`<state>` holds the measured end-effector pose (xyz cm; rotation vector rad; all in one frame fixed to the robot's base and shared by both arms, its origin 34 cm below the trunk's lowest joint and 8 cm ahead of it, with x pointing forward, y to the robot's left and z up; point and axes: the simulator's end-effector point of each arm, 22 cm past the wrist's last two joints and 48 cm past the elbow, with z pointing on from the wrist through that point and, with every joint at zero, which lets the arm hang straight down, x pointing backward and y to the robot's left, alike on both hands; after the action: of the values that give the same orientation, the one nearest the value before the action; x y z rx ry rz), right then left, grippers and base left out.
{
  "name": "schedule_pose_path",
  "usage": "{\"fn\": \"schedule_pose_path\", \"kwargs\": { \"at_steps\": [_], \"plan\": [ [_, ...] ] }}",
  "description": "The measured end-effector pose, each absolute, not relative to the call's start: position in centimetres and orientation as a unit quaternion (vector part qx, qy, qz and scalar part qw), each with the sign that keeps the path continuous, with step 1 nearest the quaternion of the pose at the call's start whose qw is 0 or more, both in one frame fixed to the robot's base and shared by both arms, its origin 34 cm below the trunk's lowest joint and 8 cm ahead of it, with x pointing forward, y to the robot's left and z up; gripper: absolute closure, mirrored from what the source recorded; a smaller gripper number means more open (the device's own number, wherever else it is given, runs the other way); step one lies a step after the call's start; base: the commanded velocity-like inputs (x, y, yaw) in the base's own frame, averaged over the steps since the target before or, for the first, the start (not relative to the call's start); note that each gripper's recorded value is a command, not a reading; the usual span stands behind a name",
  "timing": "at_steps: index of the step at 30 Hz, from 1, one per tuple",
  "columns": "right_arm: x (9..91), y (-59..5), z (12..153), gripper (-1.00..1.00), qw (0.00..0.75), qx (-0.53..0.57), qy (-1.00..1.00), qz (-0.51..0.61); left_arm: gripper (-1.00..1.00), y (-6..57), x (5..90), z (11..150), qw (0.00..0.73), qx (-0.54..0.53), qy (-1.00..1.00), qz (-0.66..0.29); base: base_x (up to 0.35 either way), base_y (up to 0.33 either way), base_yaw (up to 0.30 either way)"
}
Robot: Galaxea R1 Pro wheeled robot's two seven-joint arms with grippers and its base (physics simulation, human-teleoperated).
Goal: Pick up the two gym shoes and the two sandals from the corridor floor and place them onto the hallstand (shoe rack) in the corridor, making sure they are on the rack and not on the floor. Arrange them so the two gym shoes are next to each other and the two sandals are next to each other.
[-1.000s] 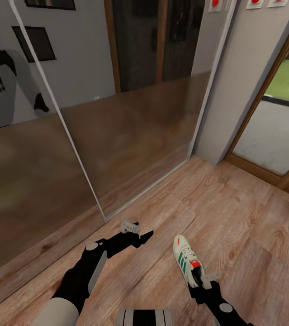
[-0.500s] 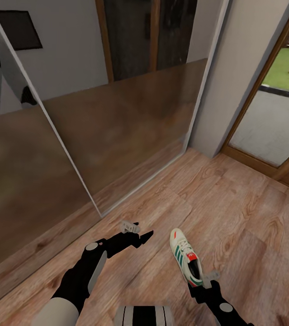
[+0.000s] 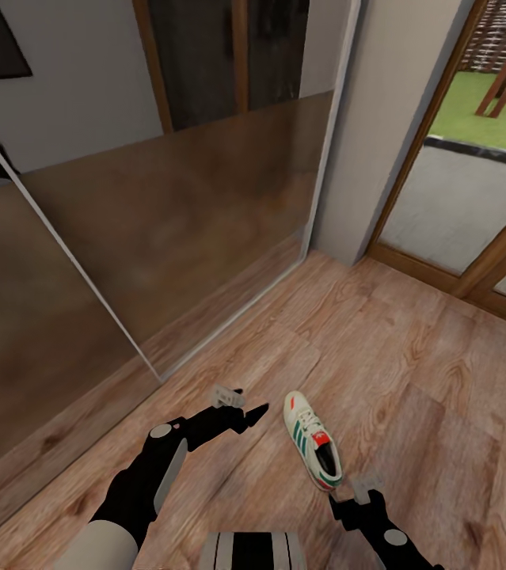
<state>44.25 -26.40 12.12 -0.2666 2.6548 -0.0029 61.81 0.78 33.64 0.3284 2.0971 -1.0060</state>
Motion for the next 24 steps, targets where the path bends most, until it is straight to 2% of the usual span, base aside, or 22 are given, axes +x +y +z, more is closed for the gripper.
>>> {"fn": "schedule_pose_path", "kwargs": {
  "at_steps": [24],
  "plan": [
    [42.6,-26.4,10.5,-1.00,0.214,-0.096,0.972,0.001,-1.00,0.8,61.0,31.2,0.368,0.119,0.832,-0.398,0.007,0.000,-0.026]
  ]
}}
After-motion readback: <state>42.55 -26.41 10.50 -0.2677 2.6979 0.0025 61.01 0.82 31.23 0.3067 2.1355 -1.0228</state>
